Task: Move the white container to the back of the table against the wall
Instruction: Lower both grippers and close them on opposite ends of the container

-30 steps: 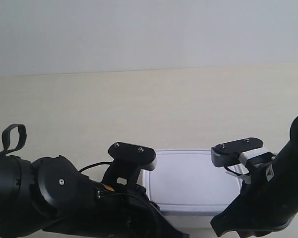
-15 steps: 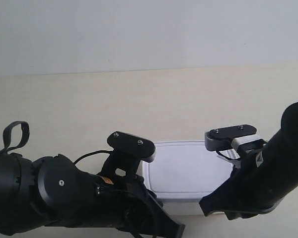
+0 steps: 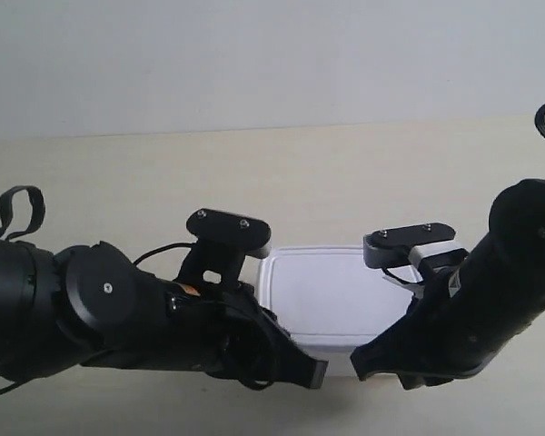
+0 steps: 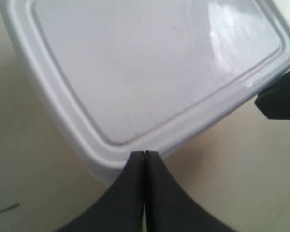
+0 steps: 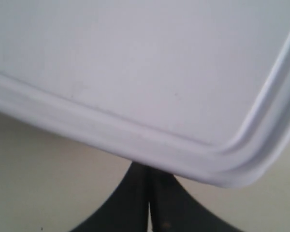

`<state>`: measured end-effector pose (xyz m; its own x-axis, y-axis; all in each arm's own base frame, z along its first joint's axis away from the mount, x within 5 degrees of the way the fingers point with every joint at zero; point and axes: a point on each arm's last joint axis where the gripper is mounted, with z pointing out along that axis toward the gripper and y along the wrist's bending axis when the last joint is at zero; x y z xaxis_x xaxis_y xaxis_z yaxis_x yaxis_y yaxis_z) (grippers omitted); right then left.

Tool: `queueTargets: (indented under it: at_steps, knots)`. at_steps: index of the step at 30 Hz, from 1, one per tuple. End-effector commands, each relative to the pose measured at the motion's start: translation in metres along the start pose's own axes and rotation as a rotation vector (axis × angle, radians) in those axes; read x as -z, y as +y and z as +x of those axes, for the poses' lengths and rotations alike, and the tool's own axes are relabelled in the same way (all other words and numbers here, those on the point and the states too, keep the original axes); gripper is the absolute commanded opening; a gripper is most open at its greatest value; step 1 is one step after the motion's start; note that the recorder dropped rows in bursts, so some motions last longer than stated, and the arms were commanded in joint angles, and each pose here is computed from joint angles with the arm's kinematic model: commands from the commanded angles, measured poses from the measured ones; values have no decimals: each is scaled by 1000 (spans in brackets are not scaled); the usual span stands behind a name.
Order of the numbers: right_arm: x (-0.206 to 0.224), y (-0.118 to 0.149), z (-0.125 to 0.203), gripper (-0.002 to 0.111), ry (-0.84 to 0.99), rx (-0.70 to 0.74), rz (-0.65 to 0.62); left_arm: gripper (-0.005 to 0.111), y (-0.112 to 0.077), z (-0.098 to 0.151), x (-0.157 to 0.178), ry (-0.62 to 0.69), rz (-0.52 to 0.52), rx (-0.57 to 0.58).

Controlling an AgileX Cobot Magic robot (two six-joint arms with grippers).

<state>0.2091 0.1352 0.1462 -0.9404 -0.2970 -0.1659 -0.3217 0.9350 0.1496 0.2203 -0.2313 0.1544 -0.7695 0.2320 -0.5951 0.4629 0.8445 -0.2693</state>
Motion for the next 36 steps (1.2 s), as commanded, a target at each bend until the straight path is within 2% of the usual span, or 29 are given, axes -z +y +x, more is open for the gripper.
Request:
queueTargets:
  at_steps: [1,5,15,23,27,30,34,36]
  knots:
    - [-1,1,-12,0,-30,16,11,0,-2,-11,-2,-21,9,-22]
    - [-6,2,-18,0,-18,27,20,0,3,-9,-8,15,10,-11]
    - [-9,0,-24,0,-25,31,48,0,-13,0,-8,101,100,94]
    - [-9,-2,-26,0,-43,42,77,0,-12,0,-20,73,55,110]
    - [-8,-4,-26,0,-39,46,92,0,-16,-10,-33,62,57,103]
    - [-8,-6,-24,0,-21,37,113,0,-13,-15,-37,23,23,105]
    - [-7,-15,-25,0,-33,35,210,0,-5,-23,-37,-22,-13,106]
    - [-7,-15,-27,0,-51,27,211,0,1,-29,-41,-32,-24,114]
